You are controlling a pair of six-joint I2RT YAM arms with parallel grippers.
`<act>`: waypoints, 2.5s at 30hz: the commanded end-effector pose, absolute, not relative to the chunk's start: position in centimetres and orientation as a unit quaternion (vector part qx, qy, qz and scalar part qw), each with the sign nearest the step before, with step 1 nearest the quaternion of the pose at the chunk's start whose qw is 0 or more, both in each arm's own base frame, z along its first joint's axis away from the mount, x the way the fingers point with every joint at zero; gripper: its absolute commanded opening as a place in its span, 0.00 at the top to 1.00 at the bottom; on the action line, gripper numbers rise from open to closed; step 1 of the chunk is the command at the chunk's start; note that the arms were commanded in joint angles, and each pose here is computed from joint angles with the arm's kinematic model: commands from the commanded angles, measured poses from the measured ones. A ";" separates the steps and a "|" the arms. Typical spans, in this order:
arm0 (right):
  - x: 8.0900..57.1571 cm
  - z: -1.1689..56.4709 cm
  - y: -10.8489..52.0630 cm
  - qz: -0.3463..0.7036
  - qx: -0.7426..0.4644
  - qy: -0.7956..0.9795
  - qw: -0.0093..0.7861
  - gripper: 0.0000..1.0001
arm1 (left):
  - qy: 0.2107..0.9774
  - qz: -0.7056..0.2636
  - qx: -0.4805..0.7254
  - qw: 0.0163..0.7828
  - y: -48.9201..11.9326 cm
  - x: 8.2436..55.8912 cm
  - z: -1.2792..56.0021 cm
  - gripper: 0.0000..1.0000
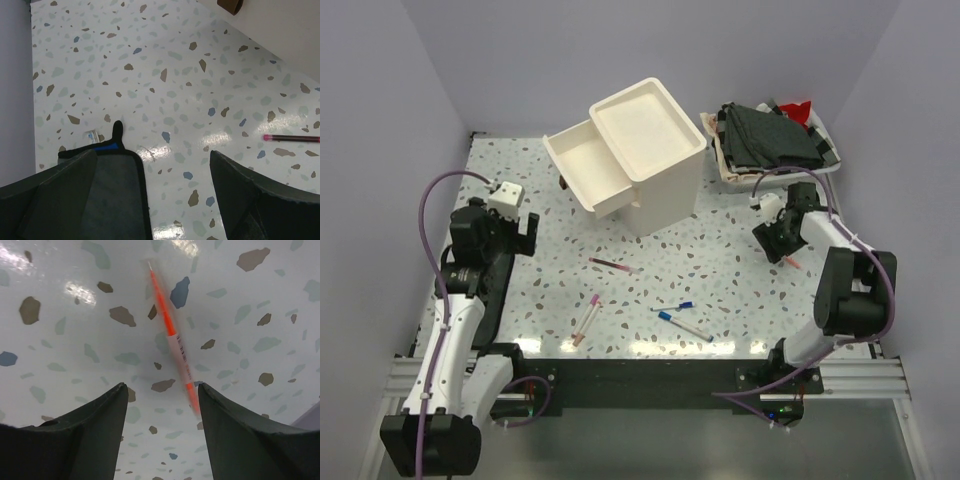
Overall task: Sort the stationery into containers
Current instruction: Pick up the pen from the corner of the board, then place the pen in the drawer.
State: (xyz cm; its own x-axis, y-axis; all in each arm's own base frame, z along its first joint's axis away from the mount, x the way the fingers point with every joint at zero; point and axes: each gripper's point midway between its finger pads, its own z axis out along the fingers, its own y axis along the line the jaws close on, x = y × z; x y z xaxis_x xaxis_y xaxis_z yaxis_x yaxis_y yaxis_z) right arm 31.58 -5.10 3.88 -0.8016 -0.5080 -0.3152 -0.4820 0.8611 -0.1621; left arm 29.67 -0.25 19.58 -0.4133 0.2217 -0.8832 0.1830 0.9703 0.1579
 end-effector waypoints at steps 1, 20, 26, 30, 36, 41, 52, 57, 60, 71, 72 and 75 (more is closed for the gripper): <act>34.6 4.0 -6.8 -0.036 -0.277 0.938 0.207 0.40 | 0.825 0.027 0.122 0.552 0.3 30.8 22.0 0.00; 27.5 -0.2 -2.8 0.152 -0.386 0.905 0.096 0.86 | 0.830 0.009 0.128 0.543 0.8 31.9 21.6 0.00; 26.9 7.6 -1.0 0.161 -0.383 0.895 0.164 0.95 | 0.818 0.003 0.137 0.559 0.3 31.9 21.7 0.00; 26.5 15.6 1.2 0.168 -0.376 0.881 0.233 0.99 | 0.810 0.005 0.141 0.570 0.2 31.8 21.7 0.00; 26.2 27.2 6.9 0.173 -0.382 0.845 0.331 1.00 | 0.811 0.022 0.097 0.576 1.4 31.8 21.2 0.00; 29.3 35.3 12.9 0.230 -0.322 0.829 0.394 1.00 | 0.805 0.024 0.043 0.592 2.1 32.1 22.4 0.00; 35.9 42.7 25.8 0.312 -0.288 0.775 0.468 1.00 | 0.801 0.052 -0.033 0.595 4.5 30.7 23.7 0.00; 35.9 41.9 32.3 0.339 -0.312 0.761 0.456 1.00 | 0.802 0.048 -0.049 0.594 4.7 30.0 23.9 0.00; 36.6 41.0 35.1 0.354 -0.308 0.761 0.448 1.00 | 0.803 0.043 -0.041 0.592 4.4 30.0 23.7 0.00; 40.8 35.3 40.3 0.365 -0.294 0.778 0.419 1.00 | 0.808 0.032 -0.043 0.587 4.6 29.7 23.7 0.00; 40.9 35.0 40.5 0.366 -0.294 0.778 0.418 1.00 | 0.808 0.031 -0.044 0.587 4.6 29.6 23.7 0.00; 41.5 33.6 41.4 0.368 -0.293 0.782 0.409 1.00 | 0.809 0.027 -0.049 0.585 4.8 29.6 23.6 0.00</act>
State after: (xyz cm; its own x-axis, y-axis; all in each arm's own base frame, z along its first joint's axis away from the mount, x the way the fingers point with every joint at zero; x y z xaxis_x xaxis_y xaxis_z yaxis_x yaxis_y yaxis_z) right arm 41.08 40.28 31.14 -0.5324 -0.2219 -0.8169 -0.7490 0.5732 0.3324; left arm 29.32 4.68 21.13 -0.3673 -0.0288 -0.9296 -0.1103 0.9938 0.0128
